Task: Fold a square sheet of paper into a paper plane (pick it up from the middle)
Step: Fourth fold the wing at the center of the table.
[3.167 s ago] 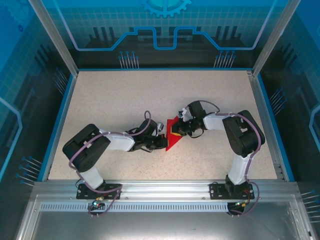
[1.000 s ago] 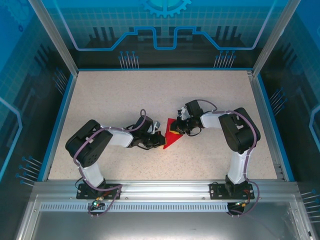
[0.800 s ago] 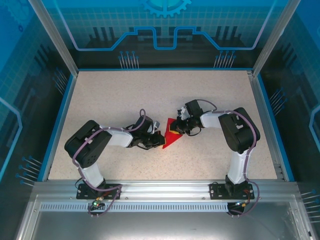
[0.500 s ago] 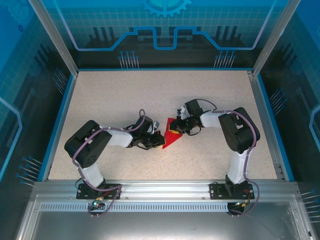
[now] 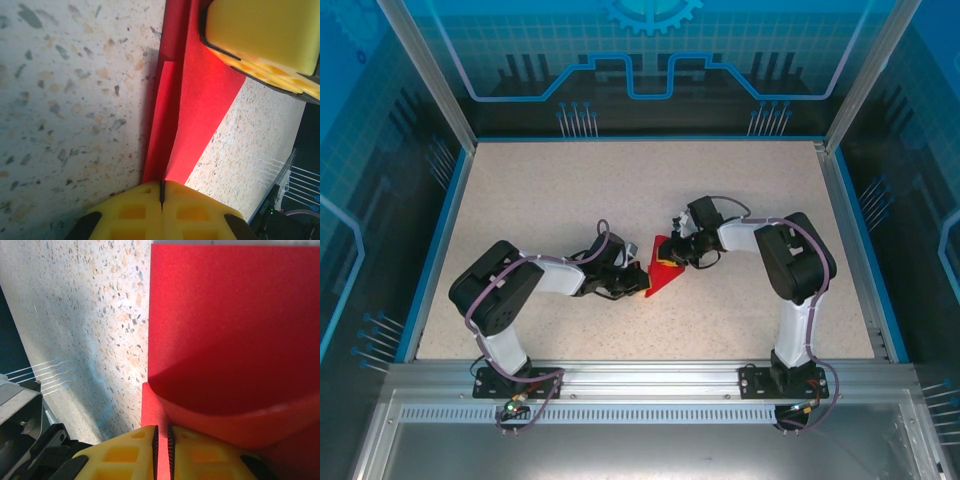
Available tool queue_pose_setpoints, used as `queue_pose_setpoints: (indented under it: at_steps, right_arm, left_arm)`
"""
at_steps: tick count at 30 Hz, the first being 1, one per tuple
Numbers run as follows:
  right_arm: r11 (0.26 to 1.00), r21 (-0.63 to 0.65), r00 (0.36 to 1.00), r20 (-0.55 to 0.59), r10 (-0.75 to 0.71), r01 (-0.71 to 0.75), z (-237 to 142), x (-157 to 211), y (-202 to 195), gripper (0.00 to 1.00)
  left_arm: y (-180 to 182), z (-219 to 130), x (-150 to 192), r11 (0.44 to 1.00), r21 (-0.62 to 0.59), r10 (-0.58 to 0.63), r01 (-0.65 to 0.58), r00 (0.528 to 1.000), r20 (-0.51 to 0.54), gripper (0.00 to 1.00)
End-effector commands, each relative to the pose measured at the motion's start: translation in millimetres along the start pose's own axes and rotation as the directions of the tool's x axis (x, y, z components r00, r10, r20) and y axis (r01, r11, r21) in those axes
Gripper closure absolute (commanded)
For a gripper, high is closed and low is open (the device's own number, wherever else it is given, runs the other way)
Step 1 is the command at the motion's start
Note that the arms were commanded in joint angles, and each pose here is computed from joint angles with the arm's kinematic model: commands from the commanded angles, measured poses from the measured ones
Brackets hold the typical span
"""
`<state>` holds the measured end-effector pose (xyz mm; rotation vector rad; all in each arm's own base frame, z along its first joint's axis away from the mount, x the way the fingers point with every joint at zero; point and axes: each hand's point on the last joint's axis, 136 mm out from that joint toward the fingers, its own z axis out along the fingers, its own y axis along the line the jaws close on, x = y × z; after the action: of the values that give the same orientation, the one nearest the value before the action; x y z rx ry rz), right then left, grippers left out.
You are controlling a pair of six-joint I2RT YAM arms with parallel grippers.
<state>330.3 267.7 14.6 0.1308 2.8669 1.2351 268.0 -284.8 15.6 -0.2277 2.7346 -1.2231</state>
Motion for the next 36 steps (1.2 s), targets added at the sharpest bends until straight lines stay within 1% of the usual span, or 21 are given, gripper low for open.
queue_pose_setpoints:
  at_steps: [1, 3, 6, 7, 9, 12, 15, 18, 23, 27, 30, 35, 36]
  right_arm:
    - [0.989, 0.142, 0.998, -0.025, 0.054, -0.050, 10, 8, -35, 0.84]
    - [0.981, 0.188, 0.998, -0.033, 0.060, -0.053, 8, 11, -42, 0.85]
    - [0.969, 0.242, 0.997, -0.045, 0.067, -0.054, 6, 14, -51, 0.86]
    - [0.968, 0.243, 0.997, -0.049, 0.067, -0.054, 7, 15, -52, 0.86]
    - [0.970, 0.237, 0.996, -0.054, 0.069, -0.054, 8, 16, -52, 0.86]
    - [0.972, 0.231, 0.996, -0.059, 0.067, -0.052, 10, 17, -51, 0.86]
    - [0.972, 0.229, 0.996, -0.060, 0.065, -0.049, 10, 17, -50, 0.86]
    - [0.972, 0.231, 0.996, -0.060, 0.064, -0.048, 10, 17, -50, 0.86]
    - [0.972, 0.233, 0.996, -0.063, 0.062, -0.045, 9, 18, -50, 0.86]
    - [0.971, 0.234, 0.996, -0.066, 0.063, -0.046, 9, 19, -51, 0.86]
    - [0.970, 0.238, 0.996, -0.068, 0.065, -0.047, 10, 19, -52, 0.86]
    - [0.969, 0.243, 0.995, -0.070, 0.068, -0.049, 11, 20, -55, 0.86]
    - [0.968, 0.244, 0.995, -0.070, 0.069, -0.050, 11, 20, -55, 0.86]
  left_arm:
    - [25, 1, 9, 0.995, -0.075, -0.063, 0.061, 0.998, -0.021, 1.00]
    - [25, 0, 9, 0.995, -0.080, -0.059, 0.057, 0.998, -0.020, 1.00]
    - [19, -4, 8, 0.997, -0.072, -0.036, 0.035, 0.999, -0.016, 0.92]
    - [17, -5, 8, 0.997, -0.073, -0.025, 0.023, 1.000, -0.017, 0.88]
    - [15, -6, 10, 0.996, -0.087, -0.008, 0.005, 0.999, -0.033, 0.84]
    - [12, -4, 16, 0.994, -0.106, 0.016, -0.023, 0.998, -0.064, 0.82]
    - [12, -4, 20, 0.991, -0.131, 0.023, -0.033, 0.997, -0.072, 0.83]
    - [15, -5, 22, 0.988, -0.149, 0.024, -0.034, 0.997, -0.070, 0.87]
    - [11, -11, 23, 0.989, -0.139, 0.040, -0.049, 0.997, -0.064, 0.91]
    - [11, -11, 25, 0.987, -0.147, 0.048, -0.059, 0.996, -0.077, 0.96]
    - [15, -11, 28, 0.985, -0.163, 0.041, -0.055, 0.995, -0.089, 0.97]
    - [21, -11, 33, 0.983, -0.178, 0.029, -0.047, 0.994, -0.106, 0.96]
    - [20, -11, 34, 0.983, -0.175, 0.029, -0.048, 0.993, -0.110, 0.95]
